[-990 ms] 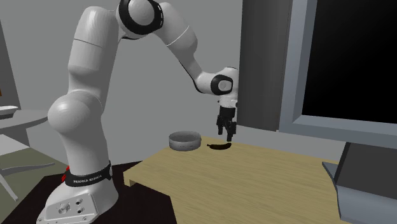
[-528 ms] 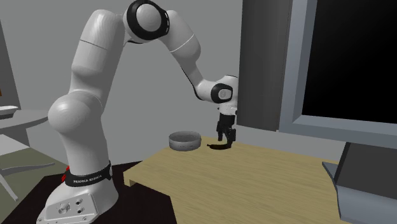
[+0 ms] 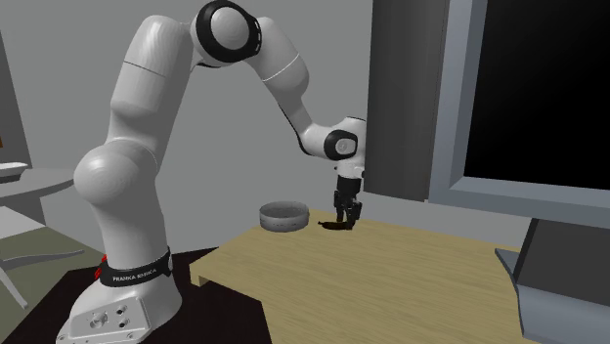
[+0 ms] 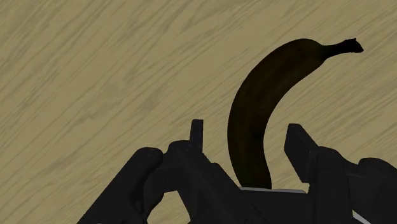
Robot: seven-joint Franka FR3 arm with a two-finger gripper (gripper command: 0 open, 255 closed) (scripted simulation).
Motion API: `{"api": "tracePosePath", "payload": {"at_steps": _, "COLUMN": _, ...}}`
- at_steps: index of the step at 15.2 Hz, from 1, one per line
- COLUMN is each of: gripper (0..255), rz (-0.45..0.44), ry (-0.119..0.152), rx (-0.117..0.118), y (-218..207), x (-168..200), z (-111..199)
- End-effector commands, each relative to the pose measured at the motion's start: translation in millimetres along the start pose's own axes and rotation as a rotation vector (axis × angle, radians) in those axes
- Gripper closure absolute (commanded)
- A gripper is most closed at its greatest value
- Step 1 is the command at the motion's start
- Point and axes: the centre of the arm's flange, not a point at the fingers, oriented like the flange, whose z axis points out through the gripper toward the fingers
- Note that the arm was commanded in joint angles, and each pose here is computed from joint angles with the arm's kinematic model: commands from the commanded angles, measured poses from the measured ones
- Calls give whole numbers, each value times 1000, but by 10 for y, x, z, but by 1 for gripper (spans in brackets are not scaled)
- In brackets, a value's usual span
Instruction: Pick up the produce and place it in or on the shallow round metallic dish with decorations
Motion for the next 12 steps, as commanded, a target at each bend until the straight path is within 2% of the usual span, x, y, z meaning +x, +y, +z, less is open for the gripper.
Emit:
{"api": "tracePosePath", "payload": {"at_steps": 1, "gripper": 255, "rz": 0, "ry": 0, "rx": 0, "y": 0, "x": 0, "z": 0}}
{"api": "tracePosePath", "payload": {"at_steps": 9, "gripper": 255, "rz": 0, "ry": 0, "rx": 0, "y": 0, "x": 0, "z": 1}}
{"api": "tracePosePath", "payload": {"at_steps": 12, "gripper": 255, "rz": 0, "ry": 0, "rx": 0, "y": -4, "x": -12, "z": -157}}
